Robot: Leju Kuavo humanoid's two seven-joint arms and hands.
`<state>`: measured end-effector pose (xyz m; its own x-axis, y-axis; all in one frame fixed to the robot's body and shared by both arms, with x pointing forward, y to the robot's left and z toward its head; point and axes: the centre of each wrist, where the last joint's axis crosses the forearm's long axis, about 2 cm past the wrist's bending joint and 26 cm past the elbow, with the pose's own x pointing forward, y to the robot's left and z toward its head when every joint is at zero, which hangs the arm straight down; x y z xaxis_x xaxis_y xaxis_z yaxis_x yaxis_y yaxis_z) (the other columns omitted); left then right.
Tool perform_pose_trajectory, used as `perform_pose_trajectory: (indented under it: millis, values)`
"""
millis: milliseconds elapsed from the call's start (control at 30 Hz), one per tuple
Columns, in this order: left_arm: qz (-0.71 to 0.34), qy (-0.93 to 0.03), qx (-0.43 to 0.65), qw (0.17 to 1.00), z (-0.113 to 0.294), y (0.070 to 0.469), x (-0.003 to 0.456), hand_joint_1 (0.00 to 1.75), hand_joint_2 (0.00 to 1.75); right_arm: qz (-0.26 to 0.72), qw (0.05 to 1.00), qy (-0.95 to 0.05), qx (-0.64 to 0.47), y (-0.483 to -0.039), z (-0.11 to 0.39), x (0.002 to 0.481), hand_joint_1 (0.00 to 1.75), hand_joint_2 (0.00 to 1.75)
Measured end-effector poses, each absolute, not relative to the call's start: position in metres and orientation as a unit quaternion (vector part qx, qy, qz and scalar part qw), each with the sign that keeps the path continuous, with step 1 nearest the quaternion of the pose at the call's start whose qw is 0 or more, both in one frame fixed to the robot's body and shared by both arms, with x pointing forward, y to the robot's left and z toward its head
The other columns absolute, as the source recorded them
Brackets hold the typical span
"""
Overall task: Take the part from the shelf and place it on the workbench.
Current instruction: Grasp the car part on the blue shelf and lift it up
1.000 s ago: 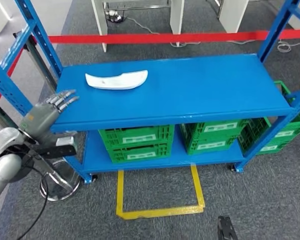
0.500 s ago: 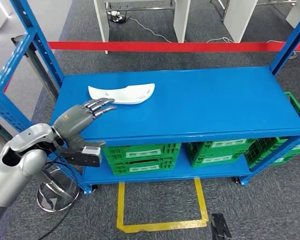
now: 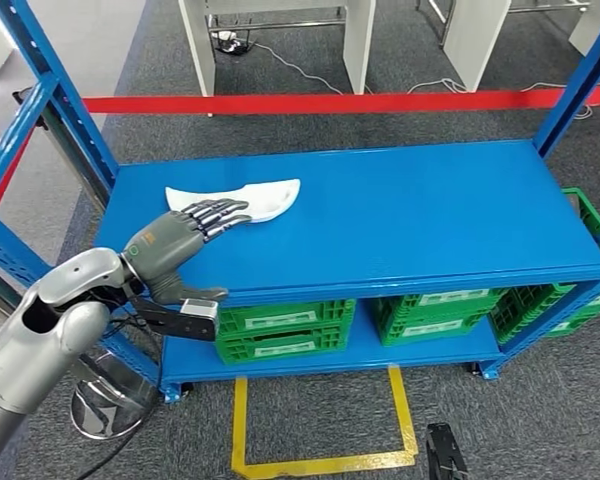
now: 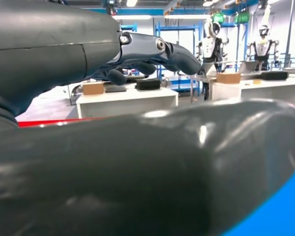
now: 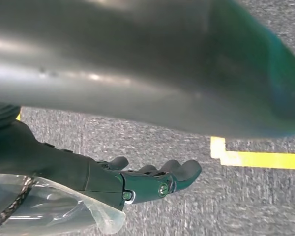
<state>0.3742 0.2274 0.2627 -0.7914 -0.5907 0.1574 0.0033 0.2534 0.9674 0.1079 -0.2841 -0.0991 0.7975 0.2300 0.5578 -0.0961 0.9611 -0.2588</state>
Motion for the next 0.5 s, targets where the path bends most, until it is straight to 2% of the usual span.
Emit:
perform_pose_trajectory:
  millis: [500]
  values:
    - [-0.580,-0.749,0.192,0.257,0.2608,0.2251,0.3735,0.00,0.00,0.087,0.942,-0.306,-0.108,-0.2833,-0.0988,0.1087,0.00,0.00]
